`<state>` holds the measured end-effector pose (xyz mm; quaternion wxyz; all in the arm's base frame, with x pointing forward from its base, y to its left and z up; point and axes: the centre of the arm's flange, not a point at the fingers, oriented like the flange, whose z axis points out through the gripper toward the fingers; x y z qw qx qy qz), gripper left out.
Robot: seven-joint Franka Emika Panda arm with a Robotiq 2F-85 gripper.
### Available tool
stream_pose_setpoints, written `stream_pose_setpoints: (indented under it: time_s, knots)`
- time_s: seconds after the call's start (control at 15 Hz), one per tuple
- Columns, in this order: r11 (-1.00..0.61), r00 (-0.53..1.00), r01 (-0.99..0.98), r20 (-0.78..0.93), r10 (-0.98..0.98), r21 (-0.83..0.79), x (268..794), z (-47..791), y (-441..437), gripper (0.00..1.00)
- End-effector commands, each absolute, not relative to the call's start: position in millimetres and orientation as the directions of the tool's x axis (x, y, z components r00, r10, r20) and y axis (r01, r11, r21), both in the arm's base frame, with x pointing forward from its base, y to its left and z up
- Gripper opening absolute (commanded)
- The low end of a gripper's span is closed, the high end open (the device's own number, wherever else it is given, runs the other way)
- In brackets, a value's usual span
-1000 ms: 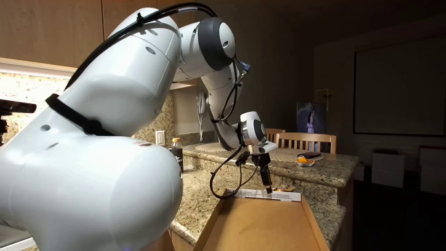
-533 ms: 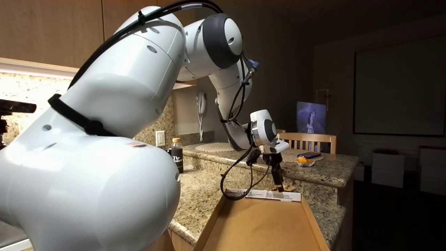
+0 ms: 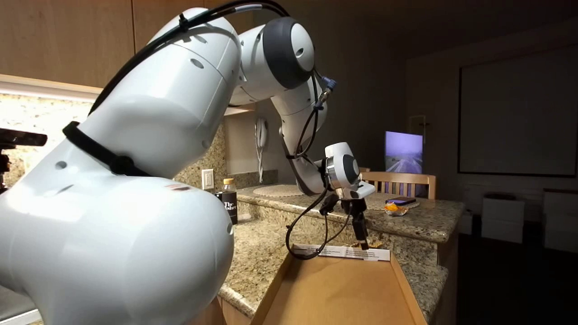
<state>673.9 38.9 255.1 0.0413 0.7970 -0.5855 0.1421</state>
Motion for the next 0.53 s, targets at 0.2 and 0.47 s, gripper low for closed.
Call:
stream_pose_setpoints:
  time_s: [0.2, 0.47]
  knots:
    - [-0.274, 0.249, -0.960, 0.280, -0.927, -0.056, 673, 226, 23, 1.00]
    - [-0.279, 0.247, -0.957, 0.277, -0.929, -0.081, 682, 223, 24, 0.60]
